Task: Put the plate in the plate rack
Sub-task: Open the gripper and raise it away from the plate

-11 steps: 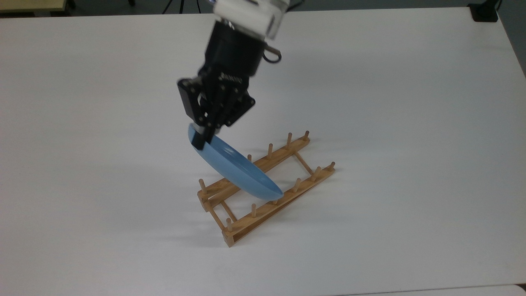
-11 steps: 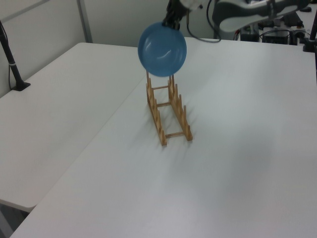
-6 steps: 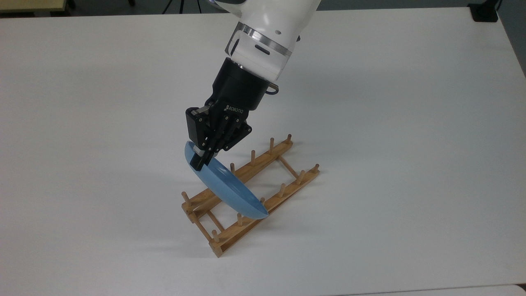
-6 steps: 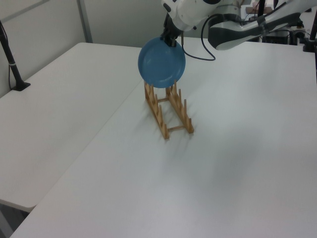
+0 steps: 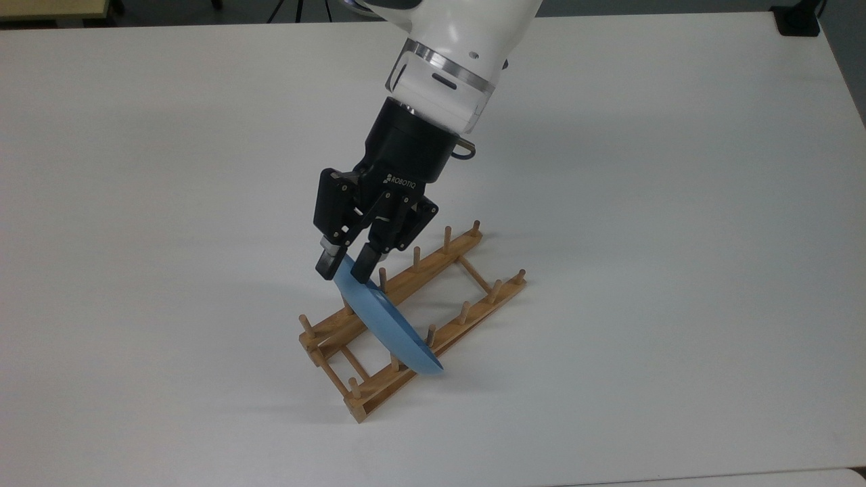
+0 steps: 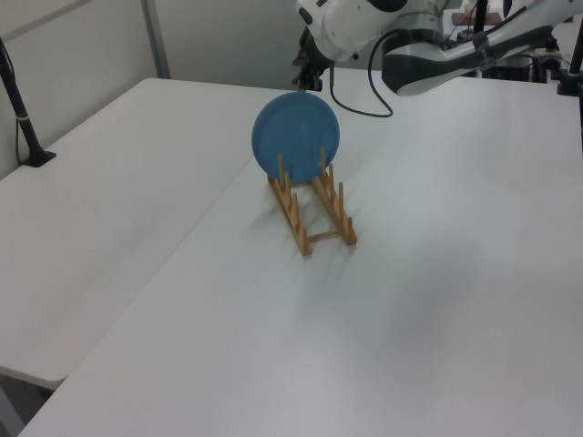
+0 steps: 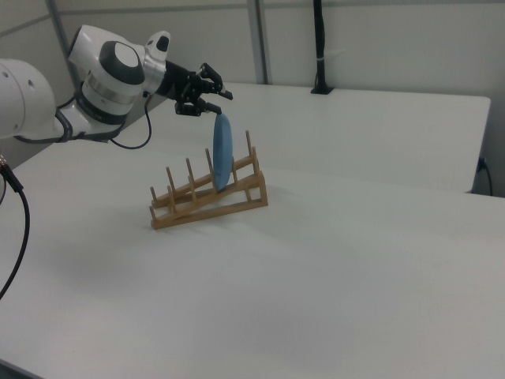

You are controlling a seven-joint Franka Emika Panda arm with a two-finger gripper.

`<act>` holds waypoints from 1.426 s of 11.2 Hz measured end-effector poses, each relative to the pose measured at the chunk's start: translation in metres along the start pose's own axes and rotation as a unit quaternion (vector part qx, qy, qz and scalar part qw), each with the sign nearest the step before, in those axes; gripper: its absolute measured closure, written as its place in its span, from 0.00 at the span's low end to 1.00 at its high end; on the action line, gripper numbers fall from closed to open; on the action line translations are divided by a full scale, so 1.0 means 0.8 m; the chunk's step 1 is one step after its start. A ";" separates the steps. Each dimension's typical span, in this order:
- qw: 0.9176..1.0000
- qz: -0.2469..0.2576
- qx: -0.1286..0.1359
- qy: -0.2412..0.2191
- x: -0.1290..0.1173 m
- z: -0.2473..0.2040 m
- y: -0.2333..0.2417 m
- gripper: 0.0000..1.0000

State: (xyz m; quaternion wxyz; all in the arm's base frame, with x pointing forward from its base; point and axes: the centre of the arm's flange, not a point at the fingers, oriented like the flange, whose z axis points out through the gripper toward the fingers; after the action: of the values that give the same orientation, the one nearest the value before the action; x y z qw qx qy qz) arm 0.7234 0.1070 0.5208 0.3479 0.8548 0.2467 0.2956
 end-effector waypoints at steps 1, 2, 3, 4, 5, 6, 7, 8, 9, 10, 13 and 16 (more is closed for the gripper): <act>1.000 0.012 0.001 0.000 0.001 0.001 -0.004 0.38; 0.999 0.034 0.002 0.000 0.002 0.000 -0.006 0.25; 0.997 0.073 0.005 0.002 0.004 -0.002 -0.006 0.09; 0.991 0.133 0.019 0.004 0.009 -0.008 -0.006 0.00; 0.979 0.197 0.052 0.000 0.013 -0.016 -0.006 0.00; 0.961 0.260 0.094 -0.025 0.014 -0.021 -0.005 0.00; 0.937 0.314 0.139 -0.067 0.009 -0.028 -0.001 0.00; 0.909 0.356 0.182 -0.118 -0.001 -0.040 0.007 0.00; 0.889 0.373 0.208 -0.166 -0.013 -0.056 0.016 0.00; 0.874 0.373 0.224 -0.216 -0.028 -0.075 0.024 0.00; 0.851 0.326 0.277 -0.305 -0.086 -0.113 0.062 0.00; 0.840 0.330 0.288 -0.321 -0.143 -0.118 0.093 0.00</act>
State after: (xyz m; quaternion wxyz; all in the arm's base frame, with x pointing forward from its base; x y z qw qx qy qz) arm 0.5949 0.0302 0.5932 0.0273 0.9943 -0.1016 0.0178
